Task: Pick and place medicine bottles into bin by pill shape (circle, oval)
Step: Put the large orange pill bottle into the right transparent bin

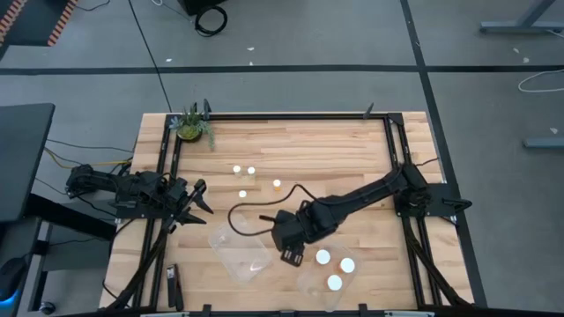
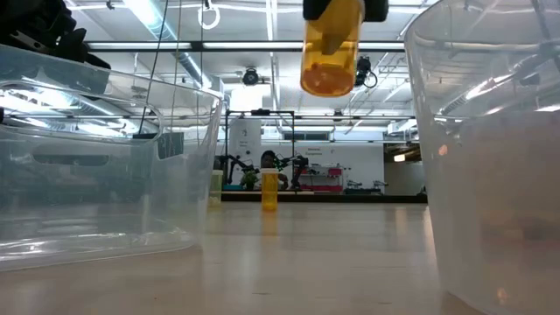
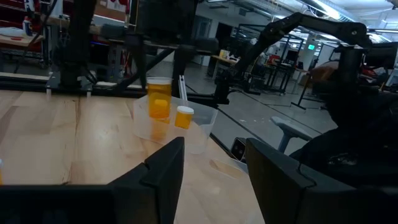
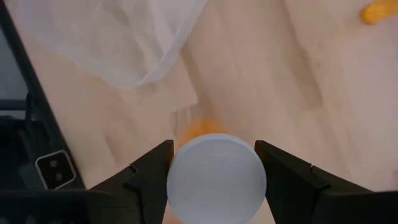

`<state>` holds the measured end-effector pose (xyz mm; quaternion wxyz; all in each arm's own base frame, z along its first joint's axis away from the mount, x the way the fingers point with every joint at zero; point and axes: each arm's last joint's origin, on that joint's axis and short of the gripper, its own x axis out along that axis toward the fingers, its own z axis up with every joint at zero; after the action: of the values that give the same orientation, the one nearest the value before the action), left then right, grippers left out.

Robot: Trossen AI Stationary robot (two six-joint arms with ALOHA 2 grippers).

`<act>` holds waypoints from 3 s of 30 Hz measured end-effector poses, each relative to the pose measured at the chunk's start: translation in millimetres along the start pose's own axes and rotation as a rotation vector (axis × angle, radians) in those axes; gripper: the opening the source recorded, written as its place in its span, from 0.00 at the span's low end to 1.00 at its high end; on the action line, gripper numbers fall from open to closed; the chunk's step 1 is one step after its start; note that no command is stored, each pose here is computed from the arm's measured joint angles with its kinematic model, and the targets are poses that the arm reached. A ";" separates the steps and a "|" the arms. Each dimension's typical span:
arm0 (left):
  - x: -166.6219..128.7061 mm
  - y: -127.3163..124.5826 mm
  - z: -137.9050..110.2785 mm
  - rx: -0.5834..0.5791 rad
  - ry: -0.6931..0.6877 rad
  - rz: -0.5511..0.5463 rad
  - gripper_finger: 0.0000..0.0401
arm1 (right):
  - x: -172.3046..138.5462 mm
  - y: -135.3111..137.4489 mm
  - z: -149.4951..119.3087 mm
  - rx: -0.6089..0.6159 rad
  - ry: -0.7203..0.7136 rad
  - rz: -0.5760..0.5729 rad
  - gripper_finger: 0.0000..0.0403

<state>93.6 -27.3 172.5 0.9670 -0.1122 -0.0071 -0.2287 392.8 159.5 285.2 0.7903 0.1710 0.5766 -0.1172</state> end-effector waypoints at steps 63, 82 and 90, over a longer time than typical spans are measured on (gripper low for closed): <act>0.0 0.0 0.0 0.000 0.000 0.000 0.45 | 61.1 51.3 -105.0 0.266 0.100 0.035 0.56; 0.0 0.0 0.0 0.000 0.000 0.000 0.44 | 63.1 53.6 -110.1 0.249 0.026 0.015 0.56; 0.0 0.0 0.0 0.000 0.000 0.000 0.45 | 69.3 56.2 -111.5 0.247 0.025 0.018 0.56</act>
<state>93.6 -27.3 172.5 0.9670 -0.1122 -0.0071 -0.2285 338.5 256.9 196.0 0.7569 0.2736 0.5661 -0.1780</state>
